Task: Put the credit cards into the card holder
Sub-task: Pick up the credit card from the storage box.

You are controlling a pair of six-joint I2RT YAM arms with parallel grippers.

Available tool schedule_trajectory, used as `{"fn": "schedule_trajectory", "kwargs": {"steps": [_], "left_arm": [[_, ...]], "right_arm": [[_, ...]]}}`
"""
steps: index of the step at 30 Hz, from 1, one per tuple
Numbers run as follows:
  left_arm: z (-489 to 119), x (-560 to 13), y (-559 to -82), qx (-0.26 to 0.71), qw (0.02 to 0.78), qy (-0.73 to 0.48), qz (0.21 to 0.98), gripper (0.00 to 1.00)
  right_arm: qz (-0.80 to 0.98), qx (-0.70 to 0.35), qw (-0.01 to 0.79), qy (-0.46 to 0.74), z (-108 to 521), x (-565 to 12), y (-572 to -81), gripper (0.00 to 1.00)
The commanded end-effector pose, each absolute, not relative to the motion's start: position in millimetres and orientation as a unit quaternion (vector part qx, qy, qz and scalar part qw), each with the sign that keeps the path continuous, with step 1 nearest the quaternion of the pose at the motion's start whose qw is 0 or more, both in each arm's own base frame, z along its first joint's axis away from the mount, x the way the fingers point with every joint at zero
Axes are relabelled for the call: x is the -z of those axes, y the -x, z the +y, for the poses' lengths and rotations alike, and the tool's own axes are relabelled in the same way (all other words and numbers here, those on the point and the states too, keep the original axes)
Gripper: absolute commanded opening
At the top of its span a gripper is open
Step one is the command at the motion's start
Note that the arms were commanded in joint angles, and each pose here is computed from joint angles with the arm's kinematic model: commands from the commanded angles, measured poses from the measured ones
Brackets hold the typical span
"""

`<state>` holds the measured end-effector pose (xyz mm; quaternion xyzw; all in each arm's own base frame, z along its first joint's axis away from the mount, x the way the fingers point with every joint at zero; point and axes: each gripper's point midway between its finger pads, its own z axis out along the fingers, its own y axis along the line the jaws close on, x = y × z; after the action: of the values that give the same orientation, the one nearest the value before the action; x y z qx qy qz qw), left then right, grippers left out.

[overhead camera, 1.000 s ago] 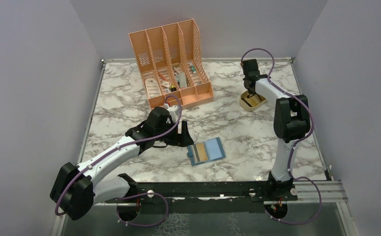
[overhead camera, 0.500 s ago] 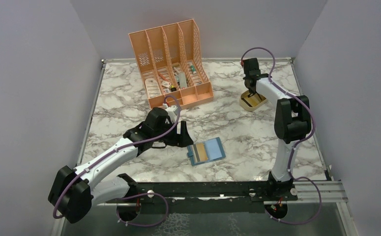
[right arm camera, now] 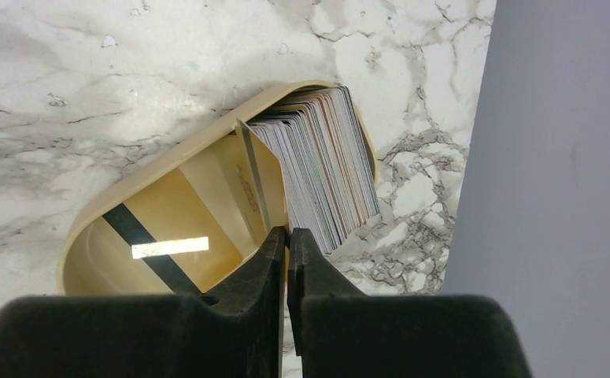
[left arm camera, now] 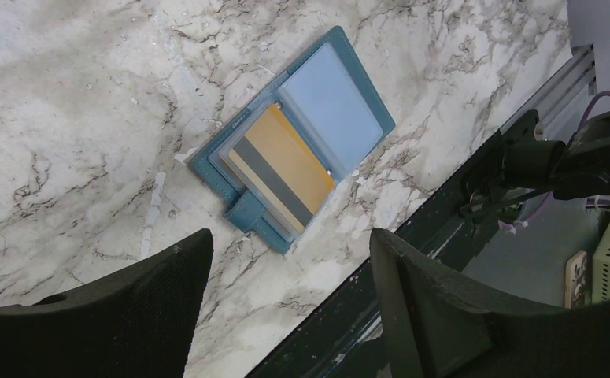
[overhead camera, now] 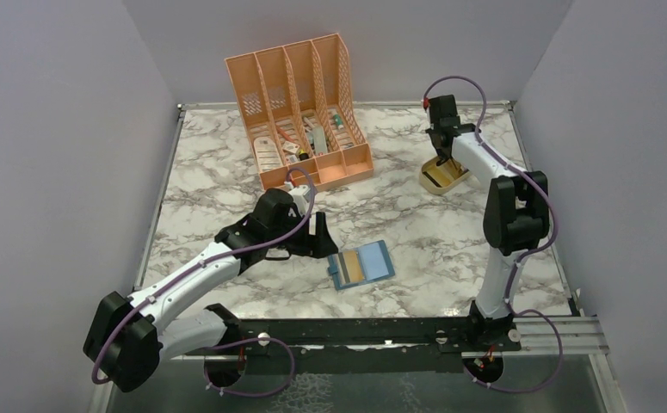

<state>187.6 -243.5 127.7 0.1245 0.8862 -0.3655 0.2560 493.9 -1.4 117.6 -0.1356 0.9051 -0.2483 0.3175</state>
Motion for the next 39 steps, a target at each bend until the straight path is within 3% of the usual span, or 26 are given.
{"fn": "schedule_trajectory", "kwargs": {"steps": [1,9,12,14,19,27,30,39], "left_arm": [[-245,-136,-186,0.379,0.262,-0.126,0.879,0.75],[-244,-137,-186,0.378,0.263,-0.126,0.879,0.75],[-244,-136,-185,0.378,0.261,-0.126,0.879,0.75],[-244,-134,-185,0.377,0.260,-0.126,0.880,0.75],[-244,-133,-186,0.376,0.258,-0.125,0.881,0.75],[-243,-129,-185,0.374,0.255,-0.124,0.883,0.75],[-243,-128,-185,0.373,0.254,-0.124,0.884,0.75],[-244,-128,-186,0.373,0.254,-0.124,0.884,0.75]], "right_arm": [[0.899,0.231,0.351,0.121,1,-146,-499,0.07],[0.903,0.222,0.342,0.132,5,-139,-500,0.01],[0.903,0.232,0.338,0.127,1,-139,-499,0.09],[0.905,0.231,0.333,0.126,1,-139,-497,0.01],[0.918,0.199,0.322,0.115,10,-137,-489,0.01],[0.922,0.221,0.302,0.098,1,-129,-481,0.08],[0.923,0.215,0.301,0.107,3,-127,-482,0.01],[0.925,0.182,0.318,0.105,15,-133,-485,0.01]]}}
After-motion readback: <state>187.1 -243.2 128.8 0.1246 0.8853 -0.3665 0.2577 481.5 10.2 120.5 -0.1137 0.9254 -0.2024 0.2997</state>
